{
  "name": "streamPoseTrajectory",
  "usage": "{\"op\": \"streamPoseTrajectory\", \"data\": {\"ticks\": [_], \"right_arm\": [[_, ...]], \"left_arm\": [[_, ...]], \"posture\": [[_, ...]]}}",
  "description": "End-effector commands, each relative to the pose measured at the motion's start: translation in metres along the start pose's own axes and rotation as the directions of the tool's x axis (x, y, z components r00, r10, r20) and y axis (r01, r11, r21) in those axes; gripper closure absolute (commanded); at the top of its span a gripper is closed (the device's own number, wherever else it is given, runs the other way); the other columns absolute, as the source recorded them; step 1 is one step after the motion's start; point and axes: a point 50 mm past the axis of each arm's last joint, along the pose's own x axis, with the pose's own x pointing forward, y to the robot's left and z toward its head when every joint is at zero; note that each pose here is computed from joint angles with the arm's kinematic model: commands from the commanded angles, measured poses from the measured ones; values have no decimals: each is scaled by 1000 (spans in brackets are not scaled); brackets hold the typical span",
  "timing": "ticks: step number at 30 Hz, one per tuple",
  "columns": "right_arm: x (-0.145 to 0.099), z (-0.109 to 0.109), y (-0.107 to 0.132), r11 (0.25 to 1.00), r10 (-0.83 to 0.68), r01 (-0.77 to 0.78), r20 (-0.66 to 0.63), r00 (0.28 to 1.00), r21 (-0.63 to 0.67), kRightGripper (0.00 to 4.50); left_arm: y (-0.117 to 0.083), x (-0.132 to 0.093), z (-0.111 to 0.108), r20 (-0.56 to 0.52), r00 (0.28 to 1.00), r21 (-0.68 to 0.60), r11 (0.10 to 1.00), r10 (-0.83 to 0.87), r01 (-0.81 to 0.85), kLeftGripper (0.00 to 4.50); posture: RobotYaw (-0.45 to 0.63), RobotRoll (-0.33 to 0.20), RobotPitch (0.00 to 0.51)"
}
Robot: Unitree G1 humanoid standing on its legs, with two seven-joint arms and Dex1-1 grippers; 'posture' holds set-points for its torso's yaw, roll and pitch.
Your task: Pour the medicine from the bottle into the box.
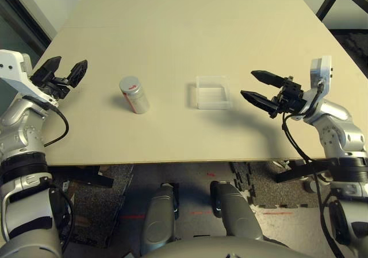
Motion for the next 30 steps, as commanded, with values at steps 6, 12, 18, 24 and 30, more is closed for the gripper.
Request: {"op": "streamPoseTrajectory", "data": {"ticks": [6, 12, 18, 24, 30], "right_arm": [[12, -3, 7, 994, 108, -108, -35, 994, -5, 0], [16, -7, 8, 993, 121, -121, -46, 992, -11, 0], [15, -10, 9, 992, 125, -127, -70, 990, -19, 0], [15, -12, 10, 992, 120, -123, -83, 989, -27, 0], [13, -12, 11, 993, 113, -116, -94, 989, -29, 0]], "left_arm": [[-24, -28, -2, 14, 995, -44, 994, -95, 96, 52], [-48, -42, -18, -25, 985, -56, 984, -172, 170, 52], [-68, -45, -37, -83, 973, -27, 976, -217, 216, 52], [-82, -42, -53, -93, 968, -8, 973, -232, 233, 52], [-89, -35, -61, -76, 973, -7, 976, -219, 219, 52]], "posture": [[57, 0, 188], [59, 0, 195], [54, 0, 200], [32, 0, 202], [10, 0, 202]]}}
